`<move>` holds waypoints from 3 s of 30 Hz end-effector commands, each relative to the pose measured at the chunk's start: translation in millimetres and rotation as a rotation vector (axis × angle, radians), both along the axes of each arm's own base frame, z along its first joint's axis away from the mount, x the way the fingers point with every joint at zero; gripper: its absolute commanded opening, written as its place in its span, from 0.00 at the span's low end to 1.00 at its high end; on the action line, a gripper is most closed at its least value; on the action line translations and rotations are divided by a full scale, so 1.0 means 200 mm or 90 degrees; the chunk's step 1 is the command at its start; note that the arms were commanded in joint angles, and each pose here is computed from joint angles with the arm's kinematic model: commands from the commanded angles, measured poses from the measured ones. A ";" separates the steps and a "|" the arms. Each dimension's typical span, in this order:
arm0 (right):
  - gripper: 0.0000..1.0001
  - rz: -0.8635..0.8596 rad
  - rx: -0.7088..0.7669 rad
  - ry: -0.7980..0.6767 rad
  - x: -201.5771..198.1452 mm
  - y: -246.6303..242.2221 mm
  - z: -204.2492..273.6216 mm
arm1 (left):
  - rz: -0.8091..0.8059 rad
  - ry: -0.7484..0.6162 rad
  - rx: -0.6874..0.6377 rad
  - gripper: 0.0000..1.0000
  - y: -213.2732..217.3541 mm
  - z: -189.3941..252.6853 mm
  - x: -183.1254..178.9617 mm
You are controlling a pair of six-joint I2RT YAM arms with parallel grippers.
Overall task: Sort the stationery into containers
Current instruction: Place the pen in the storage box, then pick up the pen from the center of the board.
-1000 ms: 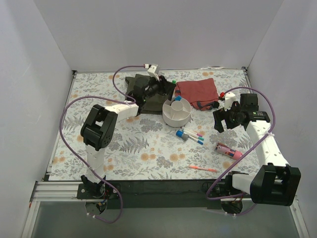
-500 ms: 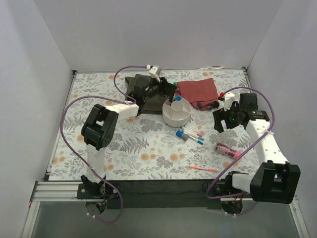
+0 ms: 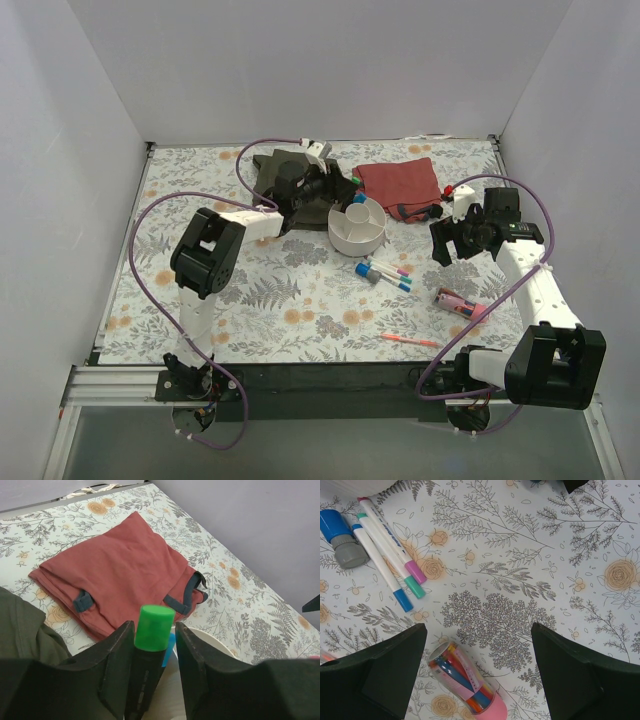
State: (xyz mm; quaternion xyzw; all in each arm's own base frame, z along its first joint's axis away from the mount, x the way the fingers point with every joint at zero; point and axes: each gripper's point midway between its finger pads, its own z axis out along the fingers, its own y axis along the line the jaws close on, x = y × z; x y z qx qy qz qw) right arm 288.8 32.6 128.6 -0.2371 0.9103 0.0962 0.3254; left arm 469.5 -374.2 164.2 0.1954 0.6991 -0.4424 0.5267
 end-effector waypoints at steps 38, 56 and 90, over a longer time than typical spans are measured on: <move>0.65 0.392 -0.062 -0.108 -0.34 0.44 -0.09 | -0.202 -0.209 0.336 0.70 0.68 0.28 -1.10; 0.43 0.531 -0.104 -0.052 -0.31 0.51 -0.35 | -0.174 -0.173 0.374 0.69 0.69 0.15 -1.00; 0.39 0.530 -0.135 -0.031 -0.27 0.50 -0.55 | -0.177 -0.151 0.355 0.69 0.65 0.15 -0.96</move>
